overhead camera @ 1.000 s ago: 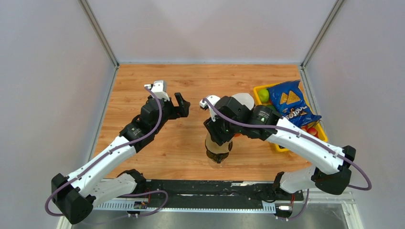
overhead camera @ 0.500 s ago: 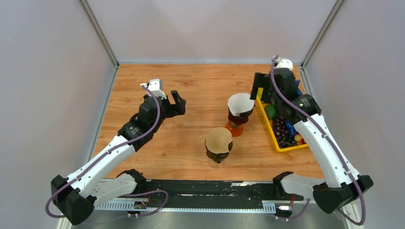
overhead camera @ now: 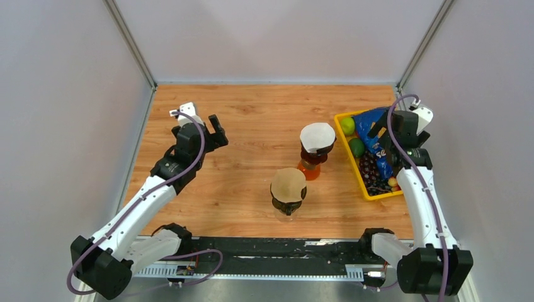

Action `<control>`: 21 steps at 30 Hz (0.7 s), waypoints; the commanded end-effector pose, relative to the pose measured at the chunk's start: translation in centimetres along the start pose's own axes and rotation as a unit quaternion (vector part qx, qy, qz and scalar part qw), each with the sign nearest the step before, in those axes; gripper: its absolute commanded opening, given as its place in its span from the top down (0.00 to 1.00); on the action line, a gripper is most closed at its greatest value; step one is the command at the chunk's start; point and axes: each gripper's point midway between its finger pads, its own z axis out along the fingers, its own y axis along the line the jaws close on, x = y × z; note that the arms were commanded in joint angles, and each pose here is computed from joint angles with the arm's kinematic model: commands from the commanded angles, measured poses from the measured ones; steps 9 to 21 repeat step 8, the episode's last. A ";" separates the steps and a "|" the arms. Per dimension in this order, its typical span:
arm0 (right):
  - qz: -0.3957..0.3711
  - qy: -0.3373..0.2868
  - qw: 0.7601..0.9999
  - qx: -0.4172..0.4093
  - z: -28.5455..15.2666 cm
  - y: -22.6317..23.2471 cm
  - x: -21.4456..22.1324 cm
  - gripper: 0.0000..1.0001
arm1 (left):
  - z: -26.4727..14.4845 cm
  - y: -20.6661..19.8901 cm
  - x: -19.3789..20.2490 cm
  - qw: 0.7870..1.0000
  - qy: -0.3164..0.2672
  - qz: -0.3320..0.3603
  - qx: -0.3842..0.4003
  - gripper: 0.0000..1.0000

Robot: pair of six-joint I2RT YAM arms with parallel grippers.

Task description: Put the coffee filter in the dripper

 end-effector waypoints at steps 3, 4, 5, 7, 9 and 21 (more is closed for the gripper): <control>0.067 -0.115 0.991 0.012 -1.5 -1.0 -4.0 0.00 | -1.0 3.2 -1.1 0.998 -0.018 -0.007 -0.062 0.00; 0.070 -0.123 0.990 0.010 -1.7 -1.1 -4.1 0.00 | -1.0 3.7 -1.1 0.997 -0.021 -0.008 -0.072 0.00; 0.072 -0.129 0.989 0.008 -1.8 -1.1 -4.2 0.00 | -1.2 4.1 -1.0 0.997 -0.022 -0.008 -0.078 0.00; 0.077 -0.139 0.987 0.005 -2.0 -1.2 -4.4 0.00 | -1.4 4.8 -1.0 0.996 -0.024 -0.012 -0.086 0.00; 0.078 -0.140 0.987 0.004 -2.1 -1.2 -4.4 0.00 | -1.5 4.8 -1.1 0.996 -0.027 -0.014 -0.086 0.00; 0.078 -0.140 0.987 0.004 -2.1 -1.2 -4.4 0.00 | -1.5 4.8 -1.1 0.996 -0.027 -0.014 -0.086 0.00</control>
